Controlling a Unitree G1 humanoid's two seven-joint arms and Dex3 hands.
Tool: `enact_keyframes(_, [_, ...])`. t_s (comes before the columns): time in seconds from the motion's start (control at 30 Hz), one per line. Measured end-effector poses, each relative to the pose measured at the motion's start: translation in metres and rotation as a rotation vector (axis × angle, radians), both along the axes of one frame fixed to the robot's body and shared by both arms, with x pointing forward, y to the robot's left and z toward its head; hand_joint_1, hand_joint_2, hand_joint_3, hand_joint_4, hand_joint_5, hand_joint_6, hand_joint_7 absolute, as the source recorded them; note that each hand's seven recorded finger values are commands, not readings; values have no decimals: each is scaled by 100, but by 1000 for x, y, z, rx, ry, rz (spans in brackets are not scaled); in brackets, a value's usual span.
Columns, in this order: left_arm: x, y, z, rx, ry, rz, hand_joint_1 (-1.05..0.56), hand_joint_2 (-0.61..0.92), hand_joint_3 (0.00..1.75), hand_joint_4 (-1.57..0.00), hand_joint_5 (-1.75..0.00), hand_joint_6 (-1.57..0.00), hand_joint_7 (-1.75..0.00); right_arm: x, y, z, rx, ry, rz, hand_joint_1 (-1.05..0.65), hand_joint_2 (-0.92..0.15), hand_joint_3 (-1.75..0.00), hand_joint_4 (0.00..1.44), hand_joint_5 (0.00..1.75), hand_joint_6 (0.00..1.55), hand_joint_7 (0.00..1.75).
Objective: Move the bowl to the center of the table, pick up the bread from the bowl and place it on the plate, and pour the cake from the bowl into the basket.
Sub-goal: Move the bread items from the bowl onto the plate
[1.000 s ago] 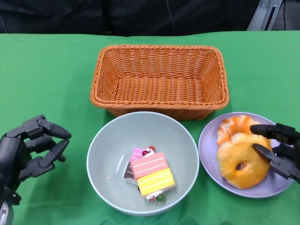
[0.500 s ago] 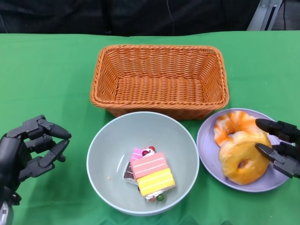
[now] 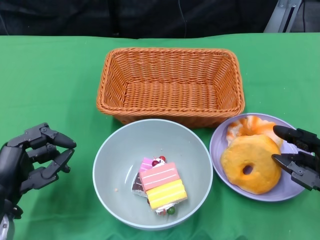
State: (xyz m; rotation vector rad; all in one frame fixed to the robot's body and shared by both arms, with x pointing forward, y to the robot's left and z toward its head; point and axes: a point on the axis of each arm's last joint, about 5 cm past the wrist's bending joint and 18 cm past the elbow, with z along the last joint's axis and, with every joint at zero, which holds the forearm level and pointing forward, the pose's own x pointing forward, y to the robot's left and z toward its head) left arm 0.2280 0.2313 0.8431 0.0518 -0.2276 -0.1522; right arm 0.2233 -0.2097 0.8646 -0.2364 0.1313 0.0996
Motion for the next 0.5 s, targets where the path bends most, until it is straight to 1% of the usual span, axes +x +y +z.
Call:
enact_keyframes(0.13, [0, 0, 0, -1, 0, 1, -26, 84, 51, -78, -159, -84, -119, -1, 0, 2, -1, -21, -13, -40, -92, -19, 61, 36, 56, 3])
enact_keyframes(0.2, [0, 0, 0, -2, 0, 1, -25, 84, 51, -78, -158, -83, -118, -1, 0, 4, 3, -56, -23, -35, -92, -19, 64, 36, 63, 6])
enact_keyframes(0.27, [0, 0, 0, -3, 0, 0, -25, 84, 51, -78, -158, -83, -118, -1, 1, 7, 18, -108, -45, -31, -92, -19, 71, 39, 73, 10])
enact_keyframes(0.3, [0, 0, 0, -3, 1, 0, -26, 84, 51, -78, -158, -83, -118, -2, 2, 10, 32, -140, -60, -29, -92, -19, 74, 44, 77, 11])
enact_keyframes(0.37, [0, 0, 0, -3, 2, 0, -27, 84, 50, -78, -157, -84, -118, -2, 2, 14, 55, -205, -75, -26, -92, -21, 67, 76, 86, 12])
enact_keyframes(0.43, [0, 0, 0, -2, 2, 0, -28, 84, 50, -79, -157, -84, -118, -3, 3, 18, 73, -265, -82, -25, -92, -22, 66, 85, 88, 12])
enact_keyframes(0.5, [0, 0, 0, -3, 2, 0, -27, 84, 50, -79, -157, -84, -117, -5, 3, 20, 95, -306, -91, -20, -92, -24, 65, 102, 94, 17])
